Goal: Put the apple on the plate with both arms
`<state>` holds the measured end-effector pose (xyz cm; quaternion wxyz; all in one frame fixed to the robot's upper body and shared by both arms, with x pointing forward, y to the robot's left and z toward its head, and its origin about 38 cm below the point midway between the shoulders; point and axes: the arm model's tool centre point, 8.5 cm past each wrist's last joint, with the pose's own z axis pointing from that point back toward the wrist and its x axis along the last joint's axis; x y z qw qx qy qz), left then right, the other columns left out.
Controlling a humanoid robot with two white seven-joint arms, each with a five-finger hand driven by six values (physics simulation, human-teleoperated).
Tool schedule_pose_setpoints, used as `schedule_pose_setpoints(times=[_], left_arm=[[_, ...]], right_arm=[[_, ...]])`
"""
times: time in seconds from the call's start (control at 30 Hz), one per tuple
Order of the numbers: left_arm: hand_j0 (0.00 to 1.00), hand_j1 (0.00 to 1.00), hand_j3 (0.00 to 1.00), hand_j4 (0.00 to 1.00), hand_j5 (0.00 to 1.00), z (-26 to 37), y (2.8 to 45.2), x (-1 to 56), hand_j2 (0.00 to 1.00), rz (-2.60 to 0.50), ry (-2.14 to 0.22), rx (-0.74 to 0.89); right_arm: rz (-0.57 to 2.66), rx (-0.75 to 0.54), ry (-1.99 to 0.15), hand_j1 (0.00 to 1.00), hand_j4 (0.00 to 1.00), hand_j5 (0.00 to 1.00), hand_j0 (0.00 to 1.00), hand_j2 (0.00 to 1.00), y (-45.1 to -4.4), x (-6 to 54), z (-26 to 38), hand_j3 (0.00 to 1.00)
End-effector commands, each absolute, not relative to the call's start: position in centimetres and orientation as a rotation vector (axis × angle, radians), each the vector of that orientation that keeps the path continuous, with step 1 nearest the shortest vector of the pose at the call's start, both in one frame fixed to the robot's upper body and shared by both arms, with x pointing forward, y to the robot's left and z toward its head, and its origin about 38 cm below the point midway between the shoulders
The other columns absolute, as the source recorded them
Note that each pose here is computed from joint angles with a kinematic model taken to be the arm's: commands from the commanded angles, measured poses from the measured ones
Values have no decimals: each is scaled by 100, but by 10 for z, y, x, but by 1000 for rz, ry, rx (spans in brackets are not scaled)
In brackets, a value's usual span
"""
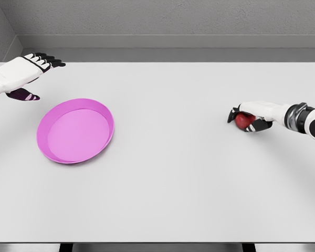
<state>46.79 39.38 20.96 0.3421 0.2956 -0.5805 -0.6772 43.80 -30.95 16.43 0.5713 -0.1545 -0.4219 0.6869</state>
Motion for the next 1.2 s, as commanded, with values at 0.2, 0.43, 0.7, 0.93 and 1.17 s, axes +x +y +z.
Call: schedule_pose_setpoints(times=[0.2,0.43,0.7,0.93,1.17], left_arm=[[100,100,100,100,100,211,394,468,100,-1754,-1514,768],[100,100,100,100,100,211,395,468,100,-1753,-1512,770],[100,100,100,100,100,211,396,468,100,-1752,-1512,771],[100,100,100,100,100,211,396,468,100,-1752,-1510,772],[100,100,100,100,100,212,397,468,100,-1753,-1509,774]], right_arm=[[1630,-356,-1009,50,50,50,50,50,-303,436,171,50],[1677,-348,-1037,48,48,48,48,48,-290,432,186,48],[1717,-334,-1094,48,48,48,48,48,-274,427,206,48],[1761,-310,-1149,46,46,46,46,46,-256,419,215,46],[1802,-242,-1226,46,46,46,46,46,-228,415,213,46]])
